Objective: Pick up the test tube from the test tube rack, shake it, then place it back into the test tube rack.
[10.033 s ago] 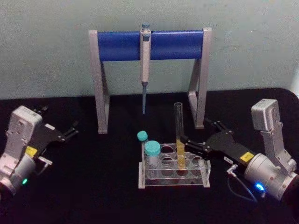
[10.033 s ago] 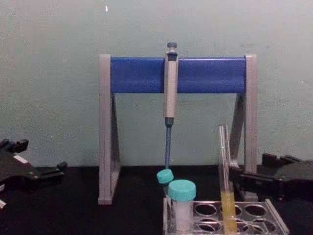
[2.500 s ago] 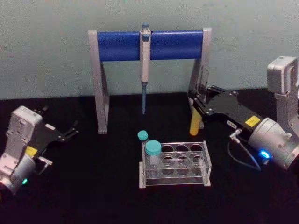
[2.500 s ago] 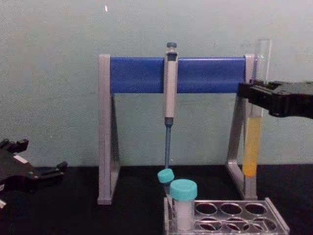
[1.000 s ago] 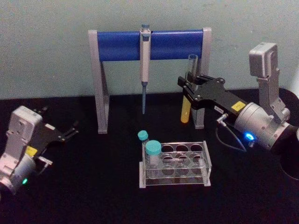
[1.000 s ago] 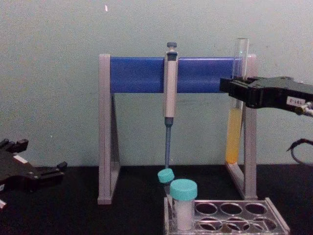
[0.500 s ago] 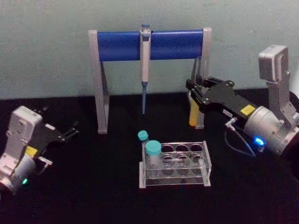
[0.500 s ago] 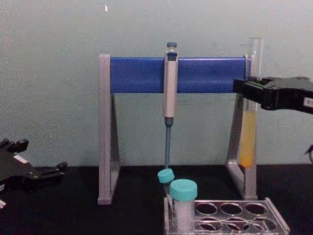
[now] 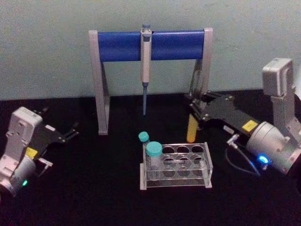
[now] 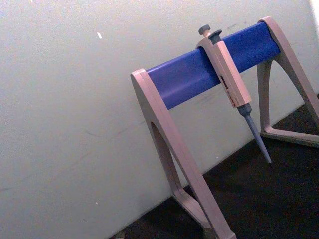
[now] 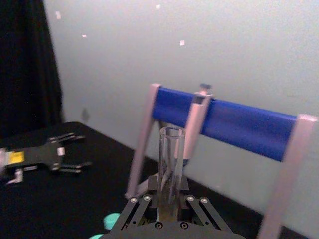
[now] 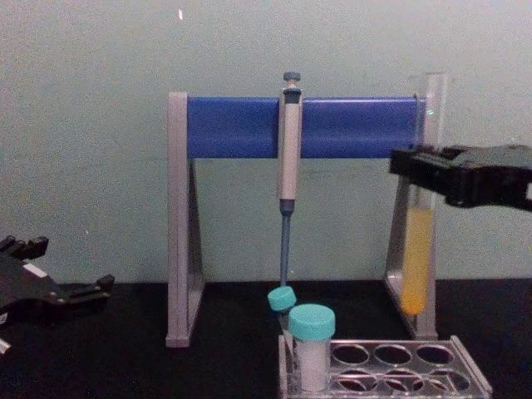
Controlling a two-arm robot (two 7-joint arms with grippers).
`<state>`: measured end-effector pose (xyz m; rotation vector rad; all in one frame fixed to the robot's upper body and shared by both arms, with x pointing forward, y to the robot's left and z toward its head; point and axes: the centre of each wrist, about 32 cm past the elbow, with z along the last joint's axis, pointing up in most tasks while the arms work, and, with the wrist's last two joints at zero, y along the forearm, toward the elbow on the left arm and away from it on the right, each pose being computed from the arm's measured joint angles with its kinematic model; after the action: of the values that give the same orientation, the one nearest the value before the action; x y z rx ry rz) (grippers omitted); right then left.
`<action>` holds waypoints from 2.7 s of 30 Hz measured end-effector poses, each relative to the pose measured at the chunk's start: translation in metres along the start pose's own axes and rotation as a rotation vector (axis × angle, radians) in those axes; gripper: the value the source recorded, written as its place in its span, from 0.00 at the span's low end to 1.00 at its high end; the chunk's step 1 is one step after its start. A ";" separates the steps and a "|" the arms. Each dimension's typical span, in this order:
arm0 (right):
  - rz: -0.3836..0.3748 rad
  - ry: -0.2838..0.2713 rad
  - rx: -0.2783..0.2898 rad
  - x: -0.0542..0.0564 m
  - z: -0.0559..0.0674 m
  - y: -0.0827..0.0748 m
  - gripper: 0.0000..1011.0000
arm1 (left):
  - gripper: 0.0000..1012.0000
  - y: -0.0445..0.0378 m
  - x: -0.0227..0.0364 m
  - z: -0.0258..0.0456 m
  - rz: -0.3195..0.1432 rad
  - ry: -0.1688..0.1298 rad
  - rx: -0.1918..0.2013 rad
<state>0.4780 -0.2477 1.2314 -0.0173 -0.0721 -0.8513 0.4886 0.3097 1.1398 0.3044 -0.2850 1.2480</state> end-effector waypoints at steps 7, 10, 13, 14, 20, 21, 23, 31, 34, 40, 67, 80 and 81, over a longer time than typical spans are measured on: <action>0.093 0.006 -0.005 -0.004 0.001 0.018 0.23 | 1.00 0.0000 0.0000 0.0000 0.000 0.000 0.000; 0.115 0.003 -0.003 -0.001 0.002 0.027 0.23 | 1.00 0.0000 0.0000 0.0000 0.000 0.000 0.000; 0.126 -0.001 -0.003 0.002 0.002 0.034 0.23 | 1.00 0.0000 0.0000 0.0000 0.000 0.000 0.000; 0.128 -0.003 -0.004 0.005 0.002 0.039 0.23 | 1.00 0.0000 0.0000 0.0000 0.000 0.000 0.000; 0.116 -0.006 -0.005 0.017 -0.001 0.052 0.23 | 1.00 0.0000 0.0000 0.0000 0.000 0.000 0.000; 0.113 -0.007 -0.005 0.018 -0.001 0.053 0.23 | 1.00 0.0000 0.0000 0.0000 0.000 0.000 0.000; 0.102 -0.009 -0.003 0.021 -0.001 0.055 0.23 | 1.00 0.0000 0.0000 0.0000 0.000 0.000 0.000; 0.057 -0.008 -0.003 0.028 -0.002 0.051 0.23 | 1.00 0.0000 0.0000 0.0000 0.000 0.000 0.000; 0.047 -0.008 -0.003 0.029 -0.003 0.050 0.23 | 1.00 0.0000 0.0000 0.0000 0.000 0.000 0.000; 0.038 -0.006 0.001 0.029 -0.003 0.048 0.23 | 1.00 0.0000 0.0000 0.0000 0.000 0.000 0.000; 0.039 0.001 0.011 0.028 -0.003 0.048 0.23 | 1.00 0.0000 0.0000 0.0000 0.000 0.000 0.000; 0.039 0.000 0.011 0.027 -0.003 0.047 0.23 | 1.00 0.0000 0.0000 0.0000 0.000 0.000 0.000; 0.039 0.000 0.012 0.027 -0.003 0.046 0.23 | 1.00 0.0000 0.0000 0.0000 0.000 0.000 0.000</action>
<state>0.5304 -0.2373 1.2310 -0.0073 -0.0772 -0.8123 0.4886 0.3097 1.1398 0.3044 -0.2850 1.2480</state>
